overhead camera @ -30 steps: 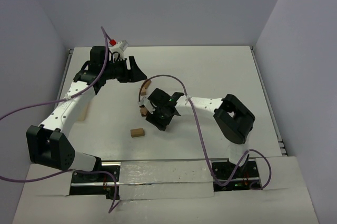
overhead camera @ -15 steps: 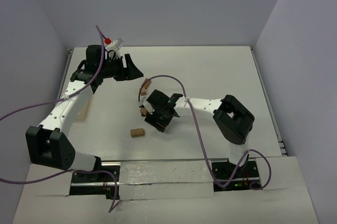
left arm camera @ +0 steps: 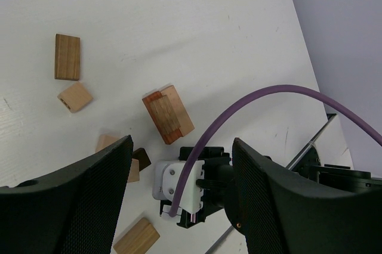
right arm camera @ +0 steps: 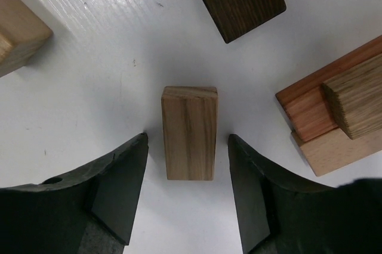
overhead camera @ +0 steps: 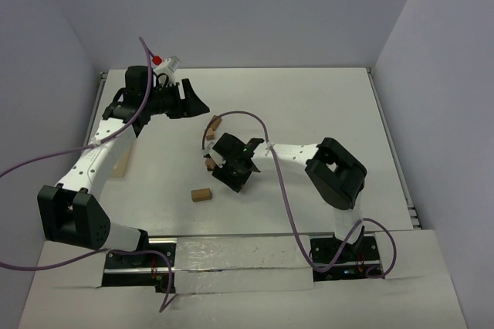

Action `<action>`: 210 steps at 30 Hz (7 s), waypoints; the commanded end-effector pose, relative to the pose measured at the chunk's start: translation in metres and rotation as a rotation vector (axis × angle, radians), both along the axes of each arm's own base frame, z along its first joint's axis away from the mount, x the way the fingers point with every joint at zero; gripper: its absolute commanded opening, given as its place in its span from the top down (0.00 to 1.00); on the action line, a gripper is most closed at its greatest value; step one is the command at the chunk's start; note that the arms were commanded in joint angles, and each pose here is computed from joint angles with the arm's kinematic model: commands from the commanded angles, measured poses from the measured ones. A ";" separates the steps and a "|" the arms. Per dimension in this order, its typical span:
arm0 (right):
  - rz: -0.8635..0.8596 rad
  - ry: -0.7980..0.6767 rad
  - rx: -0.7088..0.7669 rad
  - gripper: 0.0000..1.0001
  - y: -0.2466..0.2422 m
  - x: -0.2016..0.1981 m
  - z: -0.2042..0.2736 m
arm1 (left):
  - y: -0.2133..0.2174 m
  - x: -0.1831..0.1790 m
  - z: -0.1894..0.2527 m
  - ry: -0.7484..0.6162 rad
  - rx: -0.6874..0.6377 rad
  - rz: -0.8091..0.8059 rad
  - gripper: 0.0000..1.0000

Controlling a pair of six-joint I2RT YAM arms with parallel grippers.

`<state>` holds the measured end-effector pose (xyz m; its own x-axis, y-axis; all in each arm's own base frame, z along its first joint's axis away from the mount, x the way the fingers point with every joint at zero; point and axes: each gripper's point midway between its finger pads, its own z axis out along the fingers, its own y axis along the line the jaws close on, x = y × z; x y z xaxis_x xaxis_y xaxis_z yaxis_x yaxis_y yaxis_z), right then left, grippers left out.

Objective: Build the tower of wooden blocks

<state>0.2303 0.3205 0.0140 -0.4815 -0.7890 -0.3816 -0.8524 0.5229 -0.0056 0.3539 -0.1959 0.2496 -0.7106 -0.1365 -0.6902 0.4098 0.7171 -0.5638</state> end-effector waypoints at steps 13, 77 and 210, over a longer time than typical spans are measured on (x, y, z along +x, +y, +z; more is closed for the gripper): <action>-0.121 -0.047 0.172 1.00 -0.013 0.011 0.070 | 0.007 0.011 0.025 -0.076 0.002 0.042 0.27; -0.769 0.236 0.208 0.65 -0.051 0.108 0.032 | 0.012 0.022 0.022 -0.064 0.011 0.069 0.28; -0.825 0.118 0.015 0.08 -0.025 0.111 0.017 | 0.014 0.024 0.017 -0.050 0.012 0.093 0.31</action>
